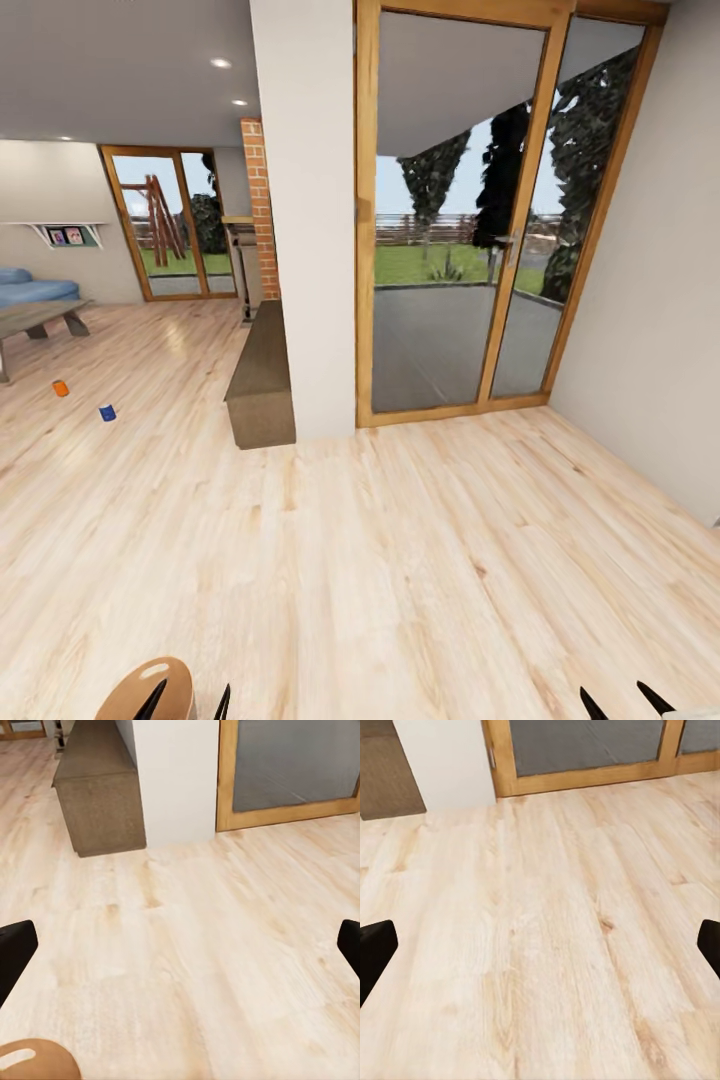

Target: Put the three can of soda from the living room inside the tash can in the kitchen.

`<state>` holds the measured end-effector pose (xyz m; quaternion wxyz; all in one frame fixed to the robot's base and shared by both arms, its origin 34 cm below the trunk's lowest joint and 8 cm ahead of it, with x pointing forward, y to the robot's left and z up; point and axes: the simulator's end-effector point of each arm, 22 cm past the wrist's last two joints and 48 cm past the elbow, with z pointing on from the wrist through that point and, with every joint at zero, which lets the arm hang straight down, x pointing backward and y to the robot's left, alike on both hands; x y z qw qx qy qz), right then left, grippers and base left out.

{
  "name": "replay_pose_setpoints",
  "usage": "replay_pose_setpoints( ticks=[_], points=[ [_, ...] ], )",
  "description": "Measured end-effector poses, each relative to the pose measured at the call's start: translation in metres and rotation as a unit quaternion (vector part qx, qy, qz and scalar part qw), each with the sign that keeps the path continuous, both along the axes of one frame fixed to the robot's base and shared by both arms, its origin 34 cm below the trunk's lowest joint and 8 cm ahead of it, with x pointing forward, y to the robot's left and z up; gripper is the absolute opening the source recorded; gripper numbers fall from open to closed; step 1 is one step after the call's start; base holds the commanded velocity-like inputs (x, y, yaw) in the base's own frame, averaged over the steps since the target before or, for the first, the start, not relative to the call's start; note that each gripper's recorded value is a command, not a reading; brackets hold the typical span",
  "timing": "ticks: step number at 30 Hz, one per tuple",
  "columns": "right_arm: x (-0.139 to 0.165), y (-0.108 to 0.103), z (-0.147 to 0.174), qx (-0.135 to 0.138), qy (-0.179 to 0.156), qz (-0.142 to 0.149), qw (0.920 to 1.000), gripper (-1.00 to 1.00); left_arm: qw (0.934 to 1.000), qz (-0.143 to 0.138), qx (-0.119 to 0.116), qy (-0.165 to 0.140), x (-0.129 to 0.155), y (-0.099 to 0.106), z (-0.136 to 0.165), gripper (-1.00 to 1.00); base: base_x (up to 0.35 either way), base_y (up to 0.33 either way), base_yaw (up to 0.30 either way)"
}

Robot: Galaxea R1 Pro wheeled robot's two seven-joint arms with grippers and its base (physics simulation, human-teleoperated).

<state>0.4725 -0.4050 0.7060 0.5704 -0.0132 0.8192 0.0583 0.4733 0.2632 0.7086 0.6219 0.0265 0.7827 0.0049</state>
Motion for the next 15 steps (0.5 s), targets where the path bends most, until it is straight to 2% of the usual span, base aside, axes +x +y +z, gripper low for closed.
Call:
replay_pose_setpoints(
  ticks=[15],
  points=[
    [-0.0001,0.0007,-0.0009,0.0,0.001,-0.002,1.0,1.0,1.0,0.0,0.0,0.0,0.0001,-0.0001,0.0001,1.0,0.0,0.0,0.226]
  ],
)
